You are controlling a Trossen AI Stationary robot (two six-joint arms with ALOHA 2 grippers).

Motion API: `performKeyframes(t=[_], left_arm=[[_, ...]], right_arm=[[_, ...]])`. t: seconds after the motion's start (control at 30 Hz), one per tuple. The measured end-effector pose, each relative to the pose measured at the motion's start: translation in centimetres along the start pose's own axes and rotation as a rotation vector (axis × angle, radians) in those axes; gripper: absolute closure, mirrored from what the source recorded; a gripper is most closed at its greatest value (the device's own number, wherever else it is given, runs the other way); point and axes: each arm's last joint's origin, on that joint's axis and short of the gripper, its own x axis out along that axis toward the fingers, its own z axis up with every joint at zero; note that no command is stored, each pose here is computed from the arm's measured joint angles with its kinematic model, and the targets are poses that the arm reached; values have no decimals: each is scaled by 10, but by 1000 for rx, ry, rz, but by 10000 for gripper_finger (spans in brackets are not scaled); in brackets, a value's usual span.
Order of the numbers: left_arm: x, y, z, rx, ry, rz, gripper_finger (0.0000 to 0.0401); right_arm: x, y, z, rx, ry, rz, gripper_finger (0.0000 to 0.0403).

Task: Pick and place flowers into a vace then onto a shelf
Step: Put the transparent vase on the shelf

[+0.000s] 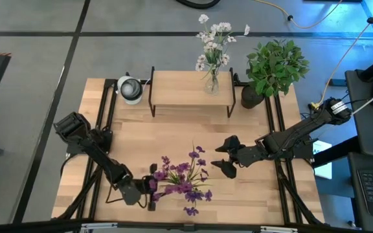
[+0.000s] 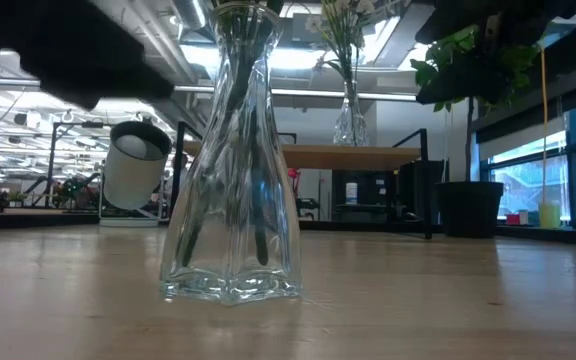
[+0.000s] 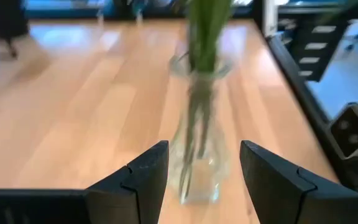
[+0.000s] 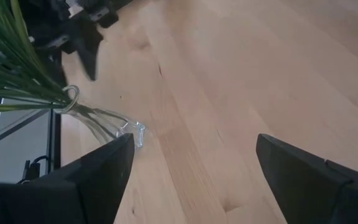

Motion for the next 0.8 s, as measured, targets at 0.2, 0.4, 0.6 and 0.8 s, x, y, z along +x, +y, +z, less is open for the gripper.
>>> performKeyframes(t=[0.2,0.4,0.6,0.8], left_arm=[[4,3,1,-96,12,21,209],[11,7,0,-110,39,-19,209],[22,8,-1,-124,-1,-18,209],[25,9,6,-95,-55,-27,209]], right_arm=[[0,-1,-2,-11,35,-2,63],[0,-1,-2,-11,35,-2,63],[0,-1,-2,-11,35,-2,63],[0,-1,-2,-11,35,-2,63]])
